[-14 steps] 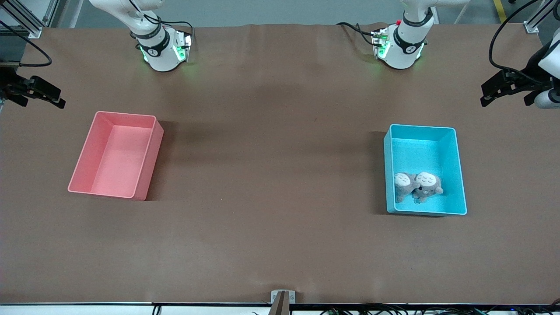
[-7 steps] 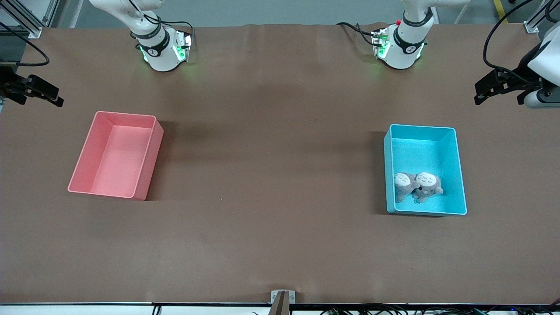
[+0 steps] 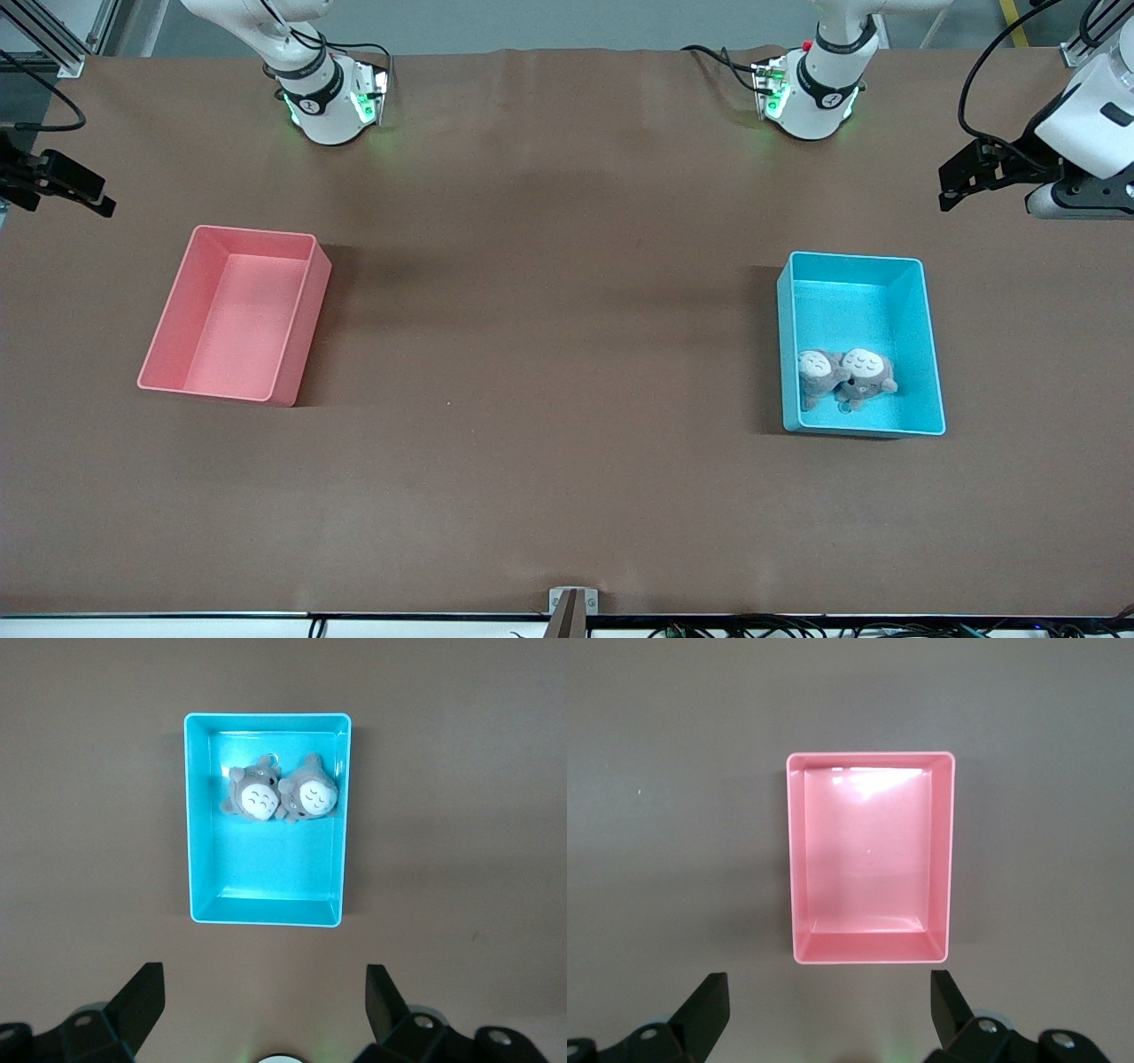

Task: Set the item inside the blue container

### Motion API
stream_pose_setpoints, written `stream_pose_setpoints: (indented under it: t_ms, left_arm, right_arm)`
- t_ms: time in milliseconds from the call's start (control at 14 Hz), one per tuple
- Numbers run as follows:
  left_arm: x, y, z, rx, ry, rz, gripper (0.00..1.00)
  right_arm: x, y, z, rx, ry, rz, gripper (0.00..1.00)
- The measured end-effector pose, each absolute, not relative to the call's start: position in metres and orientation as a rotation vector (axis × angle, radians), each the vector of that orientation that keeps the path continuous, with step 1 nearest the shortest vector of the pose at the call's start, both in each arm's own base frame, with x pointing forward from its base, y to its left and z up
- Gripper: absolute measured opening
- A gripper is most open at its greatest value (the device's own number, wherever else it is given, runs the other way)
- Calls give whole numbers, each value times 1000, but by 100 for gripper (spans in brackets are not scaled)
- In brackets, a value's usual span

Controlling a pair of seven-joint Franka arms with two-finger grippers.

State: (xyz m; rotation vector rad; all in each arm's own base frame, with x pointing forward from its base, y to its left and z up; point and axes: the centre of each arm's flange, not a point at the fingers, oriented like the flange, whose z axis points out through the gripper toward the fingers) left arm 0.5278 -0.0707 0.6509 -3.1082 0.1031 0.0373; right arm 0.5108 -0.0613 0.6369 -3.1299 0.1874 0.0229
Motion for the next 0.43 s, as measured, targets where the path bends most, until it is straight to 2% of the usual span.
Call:
stream_pose_setpoints:
  t_ms: [427]
  left_arm:
    - [528, -72, 651, -3137, 87, 42, 100]
  right_arm:
    - [511, -69, 641, -3129, 210, -8, 100]
